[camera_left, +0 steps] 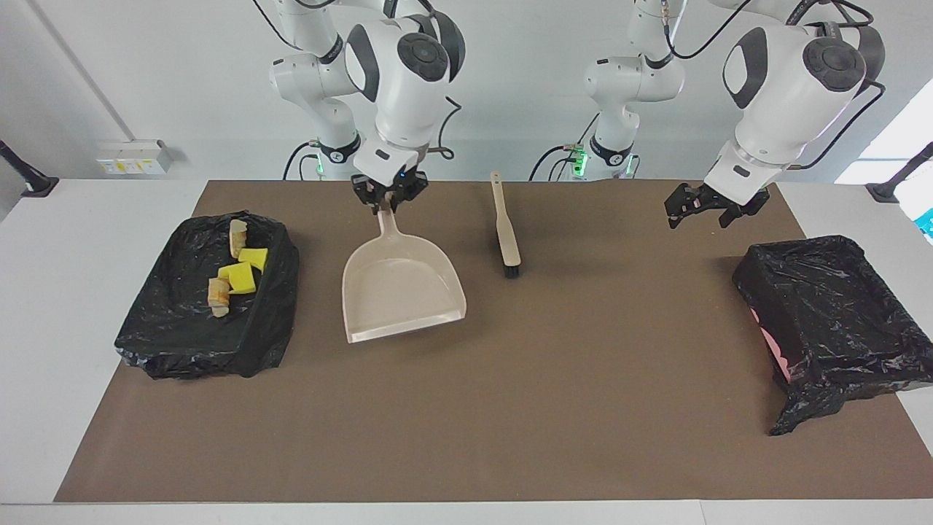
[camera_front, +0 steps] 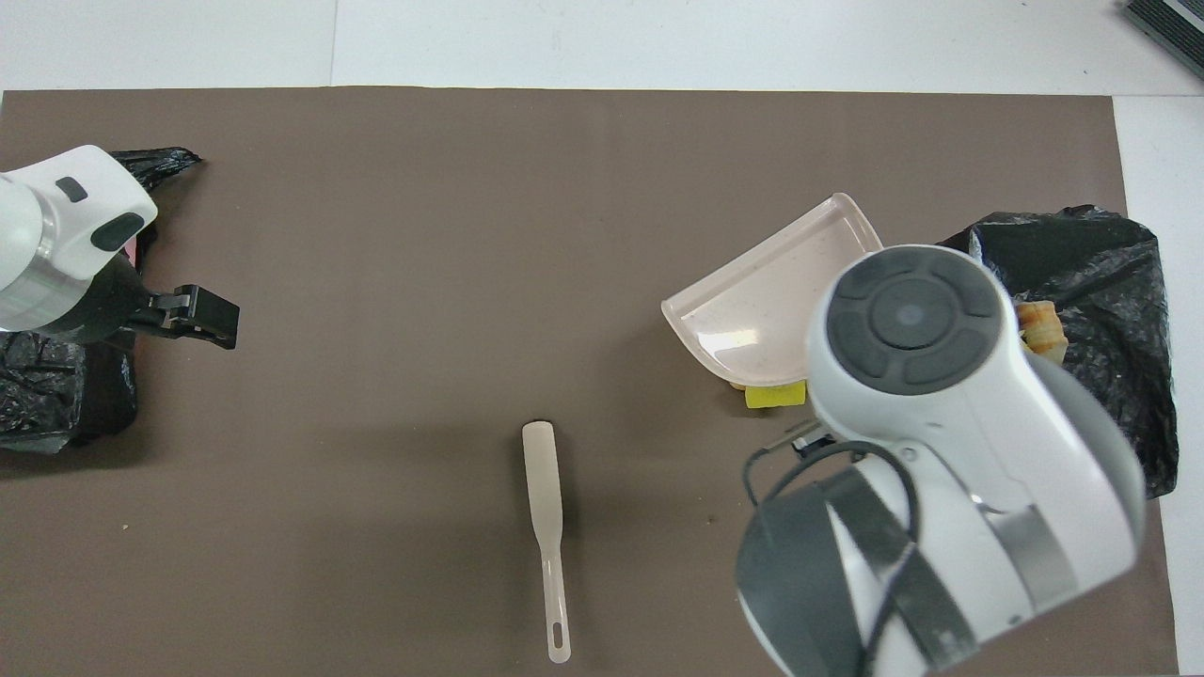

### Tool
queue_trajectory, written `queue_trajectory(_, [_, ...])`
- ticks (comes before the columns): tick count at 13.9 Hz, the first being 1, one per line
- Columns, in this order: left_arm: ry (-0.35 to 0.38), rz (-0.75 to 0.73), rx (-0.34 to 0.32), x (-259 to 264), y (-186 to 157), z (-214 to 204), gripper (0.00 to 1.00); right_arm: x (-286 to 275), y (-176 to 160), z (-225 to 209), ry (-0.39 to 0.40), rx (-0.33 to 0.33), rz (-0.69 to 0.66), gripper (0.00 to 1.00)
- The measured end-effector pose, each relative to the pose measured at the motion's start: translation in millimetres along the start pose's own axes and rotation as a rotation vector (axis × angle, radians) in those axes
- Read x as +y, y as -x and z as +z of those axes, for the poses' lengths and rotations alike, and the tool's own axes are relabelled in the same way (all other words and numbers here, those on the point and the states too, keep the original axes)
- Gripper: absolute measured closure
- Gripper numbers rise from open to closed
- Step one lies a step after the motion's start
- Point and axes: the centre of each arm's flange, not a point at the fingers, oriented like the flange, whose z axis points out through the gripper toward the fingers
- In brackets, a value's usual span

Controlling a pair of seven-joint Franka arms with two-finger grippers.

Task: Sweep and dump trash in bin
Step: 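Lower the empty dustpan onto the table center with the right gripper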

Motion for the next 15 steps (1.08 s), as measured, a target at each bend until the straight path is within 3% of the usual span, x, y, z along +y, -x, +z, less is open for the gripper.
queue_trajectory(3, [0.000, 0.000, 0.000, 0.0, 0.0, 0.0, 0.00, -65.4, -32.3, 18.8, -0.066, 0.020, 0.079, 0.68])
queue_trajectory(7, [0.000, 0.000, 0.000, 0.0, 0.0, 0.0, 0.00, -139.3, -42.8, 49.9, -0.130, 0.053, 0.113, 0.68])
queue_trajectory(15, [0.000, 0.000, 0.000, 0.0, 0.0, 0.0, 0.00, -148.9, -56.6, 79.2, -0.164, 0.074, 0.131, 0.68])
